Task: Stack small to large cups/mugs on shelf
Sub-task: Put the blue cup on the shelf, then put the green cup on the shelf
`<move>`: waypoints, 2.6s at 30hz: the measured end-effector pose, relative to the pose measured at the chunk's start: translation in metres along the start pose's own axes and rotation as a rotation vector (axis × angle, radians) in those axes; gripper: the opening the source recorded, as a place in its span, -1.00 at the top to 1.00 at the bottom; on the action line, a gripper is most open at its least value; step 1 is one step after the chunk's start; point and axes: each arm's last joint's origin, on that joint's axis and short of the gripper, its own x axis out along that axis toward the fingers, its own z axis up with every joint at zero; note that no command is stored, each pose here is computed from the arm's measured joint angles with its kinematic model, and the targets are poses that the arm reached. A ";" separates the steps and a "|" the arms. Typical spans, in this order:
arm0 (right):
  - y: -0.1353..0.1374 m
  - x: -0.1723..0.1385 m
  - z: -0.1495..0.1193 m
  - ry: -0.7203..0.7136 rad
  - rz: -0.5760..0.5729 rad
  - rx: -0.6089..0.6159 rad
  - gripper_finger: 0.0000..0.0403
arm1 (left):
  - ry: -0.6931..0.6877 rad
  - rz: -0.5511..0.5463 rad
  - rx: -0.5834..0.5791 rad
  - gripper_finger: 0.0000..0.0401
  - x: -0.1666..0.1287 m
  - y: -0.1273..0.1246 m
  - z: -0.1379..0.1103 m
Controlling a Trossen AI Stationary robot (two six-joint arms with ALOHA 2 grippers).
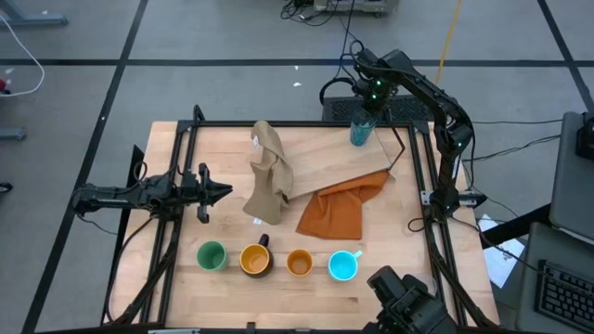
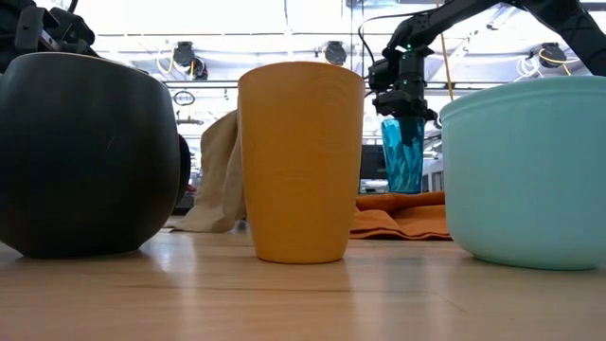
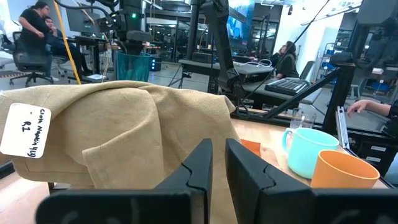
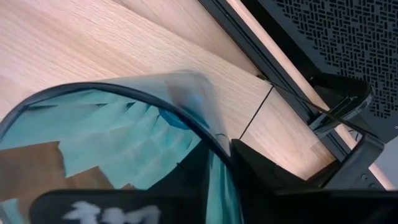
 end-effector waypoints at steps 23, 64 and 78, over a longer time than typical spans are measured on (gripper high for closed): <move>0.001 -0.008 -0.004 -0.019 -0.003 -0.010 0.30 | 0.000 0.001 0.000 0.77 0.000 0.000 0.000; 0.098 -0.216 -0.184 -1.043 0.178 -0.376 0.30 | -0.008 0.003 -0.025 0.77 0.000 0.000 0.001; 0.141 -0.202 -0.250 -0.998 0.325 -0.612 0.30 | -0.008 0.000 -0.045 0.77 0.000 0.000 0.001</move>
